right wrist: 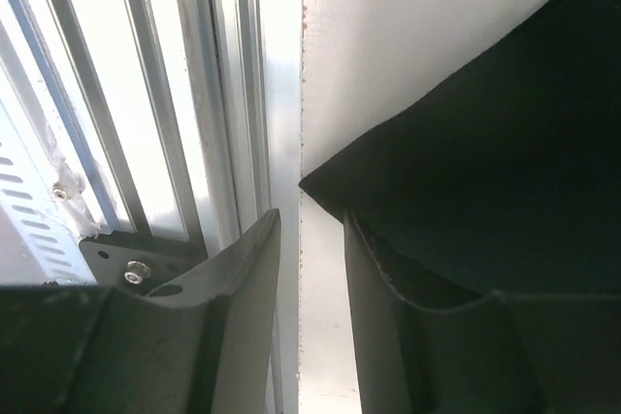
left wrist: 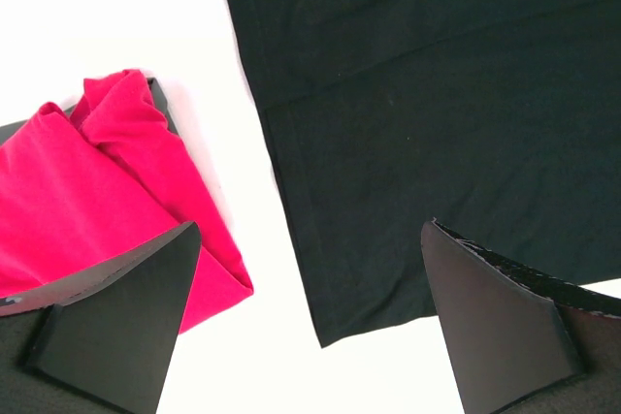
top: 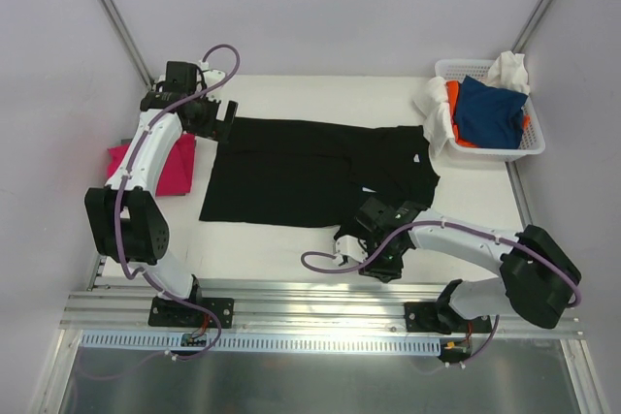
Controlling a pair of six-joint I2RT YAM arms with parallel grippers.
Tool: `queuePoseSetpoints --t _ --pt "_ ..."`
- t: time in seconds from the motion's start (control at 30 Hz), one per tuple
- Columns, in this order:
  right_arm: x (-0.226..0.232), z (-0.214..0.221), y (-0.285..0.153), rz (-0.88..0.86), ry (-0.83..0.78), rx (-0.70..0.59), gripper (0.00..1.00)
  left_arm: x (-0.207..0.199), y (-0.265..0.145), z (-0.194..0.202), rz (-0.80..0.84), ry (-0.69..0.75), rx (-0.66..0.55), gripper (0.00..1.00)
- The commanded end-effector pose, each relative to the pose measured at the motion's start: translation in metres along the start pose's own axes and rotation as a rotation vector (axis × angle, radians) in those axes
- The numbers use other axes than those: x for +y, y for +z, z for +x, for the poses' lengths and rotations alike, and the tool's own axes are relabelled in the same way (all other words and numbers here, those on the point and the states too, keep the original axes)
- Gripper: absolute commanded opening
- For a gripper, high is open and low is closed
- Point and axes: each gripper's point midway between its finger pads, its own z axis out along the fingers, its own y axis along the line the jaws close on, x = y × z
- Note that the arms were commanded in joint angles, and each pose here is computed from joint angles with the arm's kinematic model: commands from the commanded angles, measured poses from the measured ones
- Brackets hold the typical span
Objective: Fold and stack the t-shirts
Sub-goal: Fold the tshirt
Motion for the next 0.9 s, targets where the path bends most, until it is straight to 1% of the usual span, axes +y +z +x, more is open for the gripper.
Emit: queuePoseSetpoints --t 0.0,0.1,0.23,0.33,0.43,0.47,0.5,0.53,0.6,0.73,0.83,0.87 --pt "-0.004 -0.009 0.008 0.003 -0.012 -0.029 0.35 0.004 -0.017 -0.002 -0.030 0.004 -0.039 0.99" --pt "-0.004 -0.015 0.015 -0.005 -0.015 -0.024 0.34 0.004 -0.020 -0.001 -0.035 0.004 -0.039 0.99" --pt "-0.006 -0.021 0.024 -0.015 -0.020 -0.002 0.30 0.005 -0.024 -0.003 -0.042 0.004 -0.050 0.99" --pt "-0.002 -0.021 0.029 -0.036 -0.015 0.024 0.29 0.005 -0.027 -0.003 -0.046 0.004 -0.055 0.99" --pt "-0.003 -0.019 0.031 -0.011 -0.019 0.036 0.28 0.005 -0.028 -0.003 -0.045 0.005 -0.057 0.99" --pt "-0.007 -0.017 0.030 0.015 -0.018 0.044 0.19 0.005 -0.028 -0.003 -0.046 0.001 -0.055 0.99" --pt "-0.010 -0.017 0.029 0.031 -0.007 0.048 0.15 0.004 -0.028 -0.003 -0.043 0.000 -0.056 0.99" --pt "-0.014 -0.013 0.027 0.058 -0.004 0.069 0.08 0.003 -0.029 -0.003 -0.041 0.002 -0.058 0.99" --pt "-0.017 -0.011 0.020 0.088 -0.009 0.080 0.01 0.002 -0.028 0.001 -0.038 0.001 -0.051 0.99" --pt "-0.019 -0.001 -0.008 0.111 -0.020 0.129 0.01 -0.002 -0.023 0.018 -0.016 0.026 -0.017 0.99" --pt "-0.028 0.000 -0.033 0.131 0.002 0.136 0.01 -0.005 -0.014 0.042 0.009 0.097 0.032 0.97" --pt "-0.034 0.000 -0.041 0.153 0.008 0.130 0.01 -0.002 -0.008 0.054 -0.001 0.145 0.049 0.96"
